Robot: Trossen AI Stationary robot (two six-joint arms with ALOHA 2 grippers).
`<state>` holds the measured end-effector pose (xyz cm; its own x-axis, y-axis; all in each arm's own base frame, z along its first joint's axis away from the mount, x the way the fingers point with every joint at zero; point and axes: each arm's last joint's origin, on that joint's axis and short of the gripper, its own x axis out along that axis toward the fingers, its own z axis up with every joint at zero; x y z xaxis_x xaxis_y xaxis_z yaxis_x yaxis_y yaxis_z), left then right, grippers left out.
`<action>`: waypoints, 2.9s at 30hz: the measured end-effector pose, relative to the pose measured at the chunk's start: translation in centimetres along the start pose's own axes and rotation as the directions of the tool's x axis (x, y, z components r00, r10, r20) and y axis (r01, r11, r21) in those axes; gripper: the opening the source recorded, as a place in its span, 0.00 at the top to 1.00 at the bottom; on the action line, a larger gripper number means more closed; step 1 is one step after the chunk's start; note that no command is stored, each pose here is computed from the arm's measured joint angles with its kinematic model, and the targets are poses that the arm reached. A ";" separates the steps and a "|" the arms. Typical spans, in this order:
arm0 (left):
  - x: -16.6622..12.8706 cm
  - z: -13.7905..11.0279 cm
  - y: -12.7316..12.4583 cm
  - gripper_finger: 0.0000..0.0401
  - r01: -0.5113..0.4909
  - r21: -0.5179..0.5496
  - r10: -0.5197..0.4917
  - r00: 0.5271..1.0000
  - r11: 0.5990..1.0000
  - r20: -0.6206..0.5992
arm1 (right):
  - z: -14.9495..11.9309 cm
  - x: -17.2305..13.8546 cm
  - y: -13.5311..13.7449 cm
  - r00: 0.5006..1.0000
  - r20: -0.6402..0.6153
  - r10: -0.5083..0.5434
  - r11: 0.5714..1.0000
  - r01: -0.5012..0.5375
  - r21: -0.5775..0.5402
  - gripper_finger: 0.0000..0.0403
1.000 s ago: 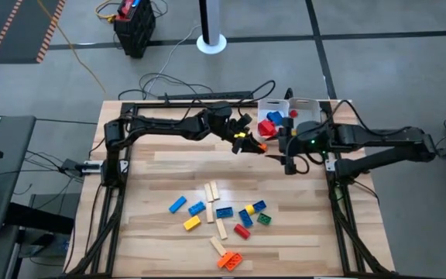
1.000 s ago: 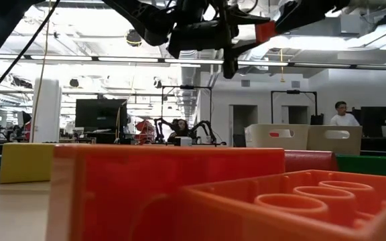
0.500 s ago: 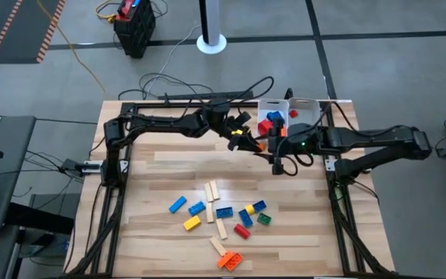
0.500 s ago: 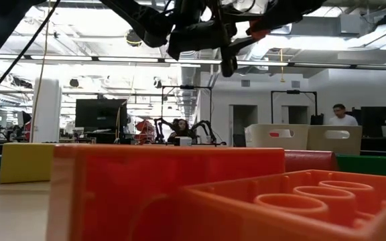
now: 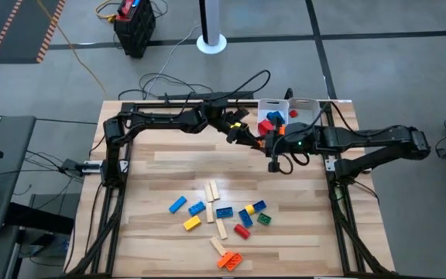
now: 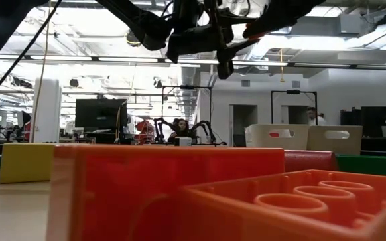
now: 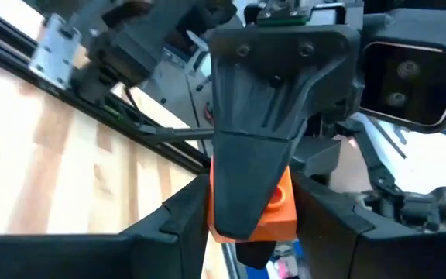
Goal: Sort blocks by size
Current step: Put the small orange game piece into the gray bin, then put the large blue wooden block into the white bin
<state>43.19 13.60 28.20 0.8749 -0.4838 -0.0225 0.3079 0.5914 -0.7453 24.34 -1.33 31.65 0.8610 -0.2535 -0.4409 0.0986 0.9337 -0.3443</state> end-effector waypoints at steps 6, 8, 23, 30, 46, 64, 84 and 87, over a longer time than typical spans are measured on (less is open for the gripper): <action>-1.4 1.0 0.9 0.45 -0.032 0.013 0.032 0.999 0.999 0.036 | -0.7 0.1 -0.8 0.998 -0.056 -0.019 0.992 0.026 0.123 0.70; -2.0 1.2 1.4 0.41 -0.052 0.010 0.052 0.998 0.999 0.039 | -1.1 0.0 -1.0 0.995 -0.093 -0.028 0.986 0.043 0.162 0.70; -2.6 -1.6 4.1 0.37 -0.452 -0.069 0.448 0.891 0.889 -0.067 | -9.0 -0.8 -5.7 0.672 -0.737 -0.075 0.693 0.566 0.446 0.70; -1.9 -4.1 1.1 0.37 -0.660 0.110 0.668 0.723 0.743 -0.177 | -11.8 -1.1 -9.3 0.549 -0.832 -0.074 0.601 0.690 0.402 0.69; -3.1 -6.7 -6.4 0.37 -0.697 0.203 0.713 0.596 0.687 -0.368 | -14.1 -1.1 -11.7 0.486 -0.873 -0.029 0.631 0.687 0.361 0.40; -2.5 -17.8 -8.9 0.37 -0.755 0.255 0.605 0.228 0.604 -0.763 | -8.2 -3.6 -7.1 0.784 -0.615 -0.086 0.800 0.422 0.426 0.38; -5.9 -26.9 -9.9 0.37 -0.932 0.111 0.711 0.182 0.344 -0.679 | -6.3 -4.9 -5.9 0.876 -0.468 -0.116 0.816 0.353 0.458 0.38; -5.3 -27.3 -10.3 0.37 -0.933 0.091 0.730 0.208 0.347 -0.652 | -6.3 -4.9 -5.9 0.877 -0.466 -0.118 0.816 0.353 0.458 0.38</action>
<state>25.16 -7.51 17.75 0.1628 -0.0893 -0.9826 -0.6754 0.7159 -0.1770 16.45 -7.20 30.64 0.5113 -0.4499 -0.7323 0.6126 0.7883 -0.0566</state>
